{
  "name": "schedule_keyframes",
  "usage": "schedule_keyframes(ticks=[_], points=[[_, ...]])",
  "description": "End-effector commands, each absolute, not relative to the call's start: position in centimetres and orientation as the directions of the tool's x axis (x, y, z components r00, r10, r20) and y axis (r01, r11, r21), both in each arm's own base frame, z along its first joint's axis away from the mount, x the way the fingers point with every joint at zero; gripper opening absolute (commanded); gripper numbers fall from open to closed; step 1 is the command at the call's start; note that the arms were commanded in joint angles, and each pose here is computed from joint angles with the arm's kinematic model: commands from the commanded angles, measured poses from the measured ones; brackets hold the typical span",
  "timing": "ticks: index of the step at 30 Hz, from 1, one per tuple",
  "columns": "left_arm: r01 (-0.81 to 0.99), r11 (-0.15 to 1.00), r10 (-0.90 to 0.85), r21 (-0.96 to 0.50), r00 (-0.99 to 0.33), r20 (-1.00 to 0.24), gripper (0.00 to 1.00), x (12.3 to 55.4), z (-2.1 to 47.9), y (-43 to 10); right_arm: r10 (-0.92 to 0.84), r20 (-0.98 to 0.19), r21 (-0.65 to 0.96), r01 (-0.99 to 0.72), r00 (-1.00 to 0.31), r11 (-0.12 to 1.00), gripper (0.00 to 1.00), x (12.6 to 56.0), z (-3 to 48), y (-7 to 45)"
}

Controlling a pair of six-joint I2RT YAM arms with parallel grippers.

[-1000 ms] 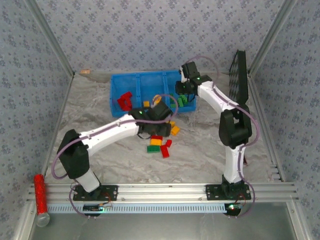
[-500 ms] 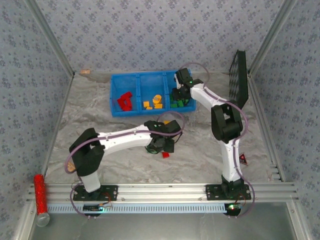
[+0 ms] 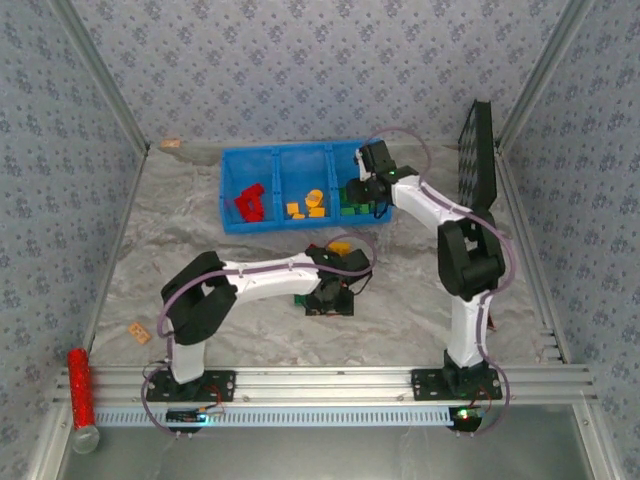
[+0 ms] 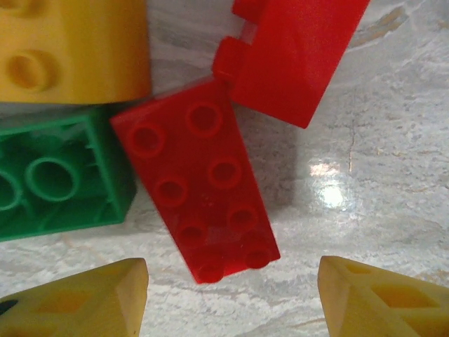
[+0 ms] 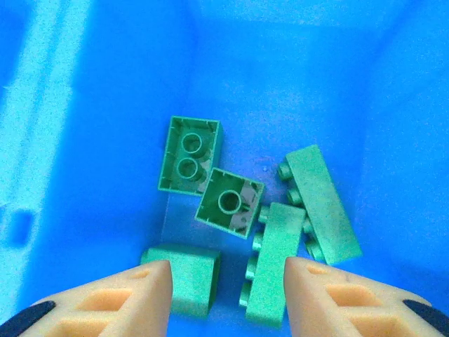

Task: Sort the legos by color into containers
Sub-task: Place the lego in the container, then pick up the lego from the middle-left of the table.

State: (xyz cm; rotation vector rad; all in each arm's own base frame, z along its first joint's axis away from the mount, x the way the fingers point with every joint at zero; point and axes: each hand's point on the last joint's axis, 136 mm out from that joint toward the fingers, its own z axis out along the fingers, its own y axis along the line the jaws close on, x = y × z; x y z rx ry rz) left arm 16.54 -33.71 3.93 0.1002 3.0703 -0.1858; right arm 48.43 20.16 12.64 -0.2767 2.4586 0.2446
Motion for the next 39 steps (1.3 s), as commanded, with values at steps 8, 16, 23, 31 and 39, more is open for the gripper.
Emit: schedule_keyframes(ticks=[8, 16, 23, 31, 39], points=[[0.070, 0.994, 0.066, -0.090, -0.997, -0.050, 0.64, 16.3, 2.5, -34.5, 0.029, -0.738, 0.237, -0.218, -0.674, 0.947, 0.46, 41.7, 19.9, 17.5], [0.038, 0.995, 0.030, -0.088, -0.996, -0.085, 0.63, 19.1, 1.7, -35.3, 0.002, -0.714, 0.239, -0.241, -0.700, 0.941, 0.46, 35.1, 18.5, 15.6], [0.018, 0.997, 0.017, -0.072, -0.999, -0.027, 0.59, 19.3, -0.1, -34.7, -0.011, -0.720, 0.212, -0.235, -0.694, 0.949, 0.43, 32.2, 19.2, 13.8], [0.005, 0.999, 0.005, -0.037, -1.000, -0.009, 0.48, 18.6, -0.3, -32.7, 0.003, -0.711, 0.230, -0.228, -0.703, 0.946, 0.42, 30.4, 18.9, 13.4], [0.011, 1.000, 0.011, -0.025, -1.000, -0.011, 0.35, 18.2, 0.2, -31.6, 0.001, -0.701, 0.231, -0.226, -0.713, 0.946, 0.43, 29.6, 18.7, 13.2]])
